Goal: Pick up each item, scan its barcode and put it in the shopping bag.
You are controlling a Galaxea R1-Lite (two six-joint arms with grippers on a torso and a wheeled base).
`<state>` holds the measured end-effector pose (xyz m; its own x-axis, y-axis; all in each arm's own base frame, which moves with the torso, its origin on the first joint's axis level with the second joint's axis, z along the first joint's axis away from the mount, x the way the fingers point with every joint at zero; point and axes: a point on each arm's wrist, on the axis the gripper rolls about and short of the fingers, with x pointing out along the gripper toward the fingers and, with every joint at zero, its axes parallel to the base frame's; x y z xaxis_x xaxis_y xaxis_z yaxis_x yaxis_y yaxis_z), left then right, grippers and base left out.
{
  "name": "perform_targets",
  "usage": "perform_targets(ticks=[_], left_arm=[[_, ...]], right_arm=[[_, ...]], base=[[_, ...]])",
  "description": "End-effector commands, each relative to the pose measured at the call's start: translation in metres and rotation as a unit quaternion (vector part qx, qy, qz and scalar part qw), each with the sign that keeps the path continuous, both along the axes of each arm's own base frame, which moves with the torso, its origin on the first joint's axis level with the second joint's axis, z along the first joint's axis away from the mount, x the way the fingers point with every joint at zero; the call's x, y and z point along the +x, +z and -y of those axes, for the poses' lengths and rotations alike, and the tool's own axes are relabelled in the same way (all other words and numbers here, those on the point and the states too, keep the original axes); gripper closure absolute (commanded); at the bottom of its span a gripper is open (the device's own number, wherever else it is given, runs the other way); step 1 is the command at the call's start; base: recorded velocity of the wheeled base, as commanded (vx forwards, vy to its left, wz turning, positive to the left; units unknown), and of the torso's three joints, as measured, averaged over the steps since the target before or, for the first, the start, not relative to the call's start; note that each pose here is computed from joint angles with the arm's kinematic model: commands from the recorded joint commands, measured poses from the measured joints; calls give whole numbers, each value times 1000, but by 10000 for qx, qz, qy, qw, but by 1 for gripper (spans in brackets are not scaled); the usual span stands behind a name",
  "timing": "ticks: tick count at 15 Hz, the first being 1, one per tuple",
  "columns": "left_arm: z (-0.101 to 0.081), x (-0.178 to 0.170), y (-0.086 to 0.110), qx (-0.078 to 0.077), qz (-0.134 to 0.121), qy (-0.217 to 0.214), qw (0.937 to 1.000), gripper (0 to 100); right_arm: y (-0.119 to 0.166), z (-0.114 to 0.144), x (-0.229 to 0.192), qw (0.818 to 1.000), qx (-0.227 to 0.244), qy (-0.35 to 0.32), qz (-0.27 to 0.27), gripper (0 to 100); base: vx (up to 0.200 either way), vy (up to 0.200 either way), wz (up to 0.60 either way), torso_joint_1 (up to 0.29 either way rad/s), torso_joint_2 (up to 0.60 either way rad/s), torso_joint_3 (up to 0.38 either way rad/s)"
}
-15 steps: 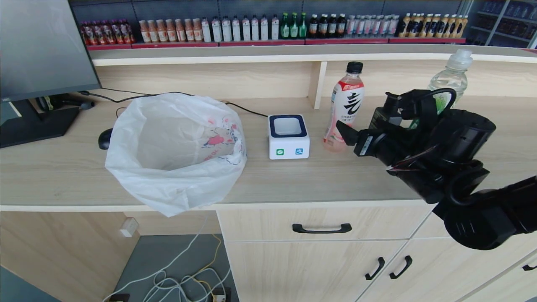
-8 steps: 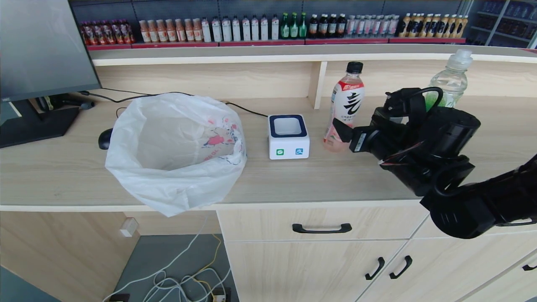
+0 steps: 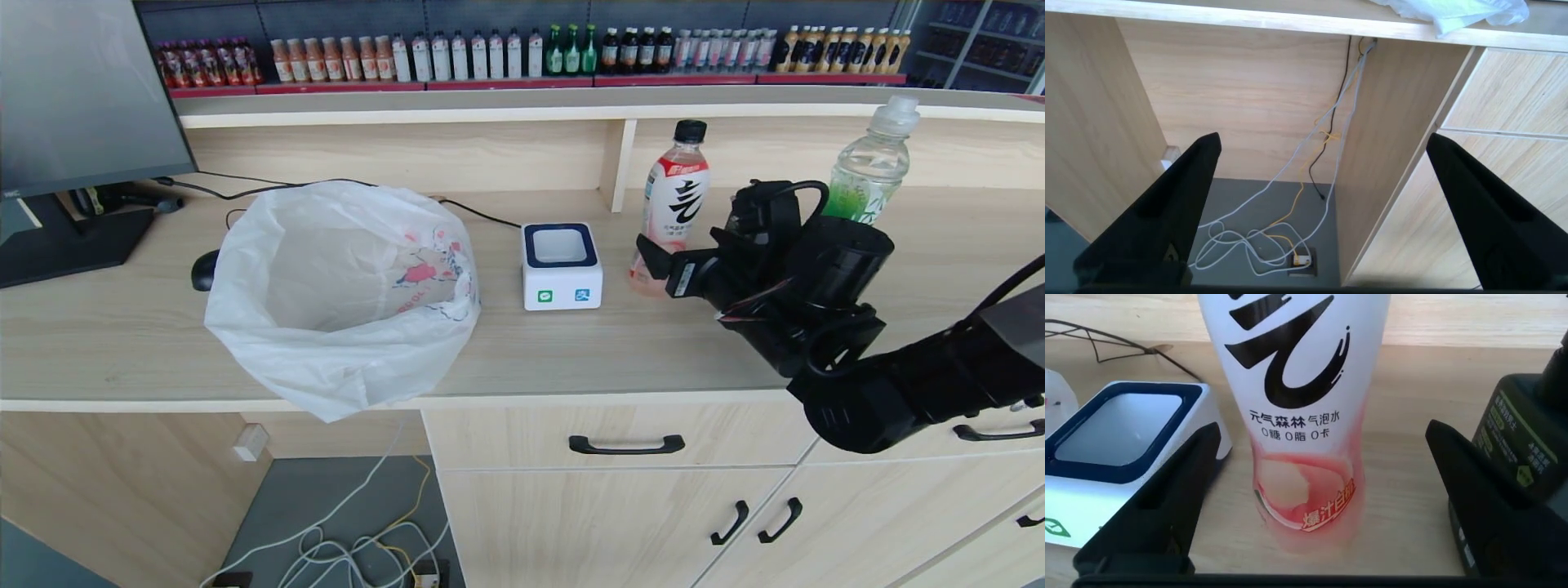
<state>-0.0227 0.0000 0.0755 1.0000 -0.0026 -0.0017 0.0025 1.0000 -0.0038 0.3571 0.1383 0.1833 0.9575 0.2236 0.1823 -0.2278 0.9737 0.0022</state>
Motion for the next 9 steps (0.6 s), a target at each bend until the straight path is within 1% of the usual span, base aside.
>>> perform_targets(ticks=[1,4,6,9], left_arm=[[0,0,0,-4,1,-3,10000,0],[0,0,0,-4,1,5,10000,0],[0,0,0,-4,1,5,10000,0],[0,0,0,-4,1,5,10000,0]], right_arm=[[-2,-3,7,10000,10,5,38,0],[1,-8,20,9998,71,-25,179,0],[-3,-10,24,9999,56,-26,159,0],[-2,-11,29,9997,57,-48,236,0]], base=[[0,0,0,0,0,0],[0,0,0,0,0,0],[0,0,0,0,0,0],[0,0,0,0,0,0]])
